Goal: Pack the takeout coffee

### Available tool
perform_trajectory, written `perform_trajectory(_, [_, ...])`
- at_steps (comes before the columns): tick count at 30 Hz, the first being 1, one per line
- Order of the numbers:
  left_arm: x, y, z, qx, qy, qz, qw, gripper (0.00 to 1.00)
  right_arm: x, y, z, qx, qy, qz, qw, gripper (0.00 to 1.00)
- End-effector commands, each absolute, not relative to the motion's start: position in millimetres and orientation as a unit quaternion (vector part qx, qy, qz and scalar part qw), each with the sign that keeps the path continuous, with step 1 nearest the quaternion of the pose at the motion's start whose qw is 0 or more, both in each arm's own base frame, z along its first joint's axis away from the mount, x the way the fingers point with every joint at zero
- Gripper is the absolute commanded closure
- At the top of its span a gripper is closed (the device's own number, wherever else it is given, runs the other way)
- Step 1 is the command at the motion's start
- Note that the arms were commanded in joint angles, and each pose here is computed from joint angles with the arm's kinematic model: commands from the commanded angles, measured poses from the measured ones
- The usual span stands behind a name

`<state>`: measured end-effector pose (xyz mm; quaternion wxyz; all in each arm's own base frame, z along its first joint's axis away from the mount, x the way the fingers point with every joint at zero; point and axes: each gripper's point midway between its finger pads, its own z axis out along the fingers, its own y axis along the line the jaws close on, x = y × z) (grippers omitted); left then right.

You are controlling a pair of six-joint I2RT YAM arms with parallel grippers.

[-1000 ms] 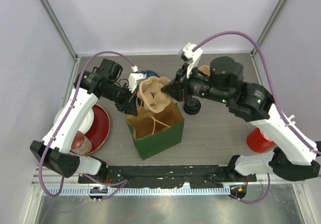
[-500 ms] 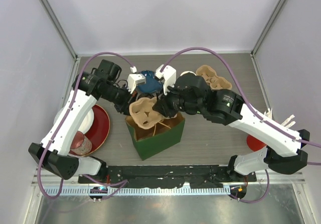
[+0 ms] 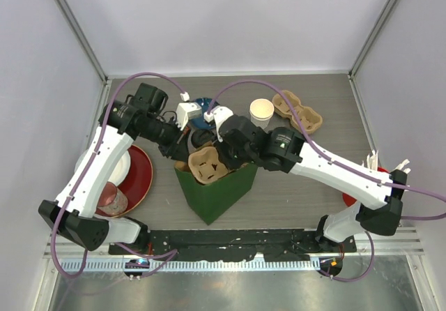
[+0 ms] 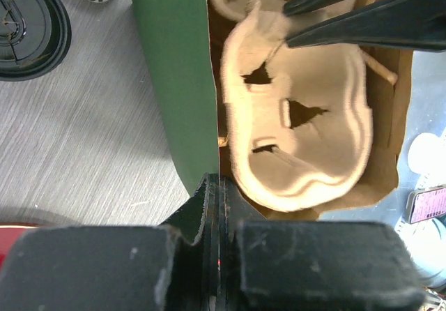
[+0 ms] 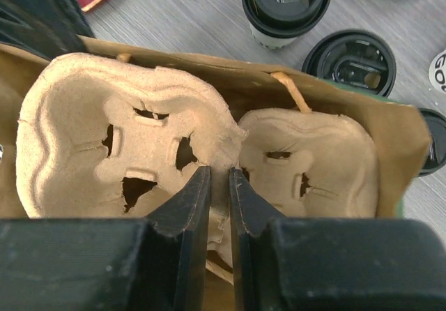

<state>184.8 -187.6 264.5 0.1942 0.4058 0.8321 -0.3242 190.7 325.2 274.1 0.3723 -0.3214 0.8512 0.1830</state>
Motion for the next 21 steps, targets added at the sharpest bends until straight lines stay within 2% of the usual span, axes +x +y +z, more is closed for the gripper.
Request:
perform_trajectory(1, [173,-192,277,0.415,0.816,-0.348,0.203,1.00,193,323,257,-0.326,0.858,0.149,0.367,0.99])
perform_trajectory(10, [173,-195,280,0.414,0.812,-0.359,0.201,1.00,183,339,216,-0.375,0.857,0.103,0.337,0.99])
perform_trajectory(15, [182,-191,280,0.412,0.819,-0.334,0.218,1.00,180,327,202,-0.396,0.856,0.070,0.323,0.99])
perform_trajectory(21, [189,-194,283,0.402,0.822,-0.334,0.228,1.00,176,329,202,-0.400,0.850,0.090,0.331,0.99])
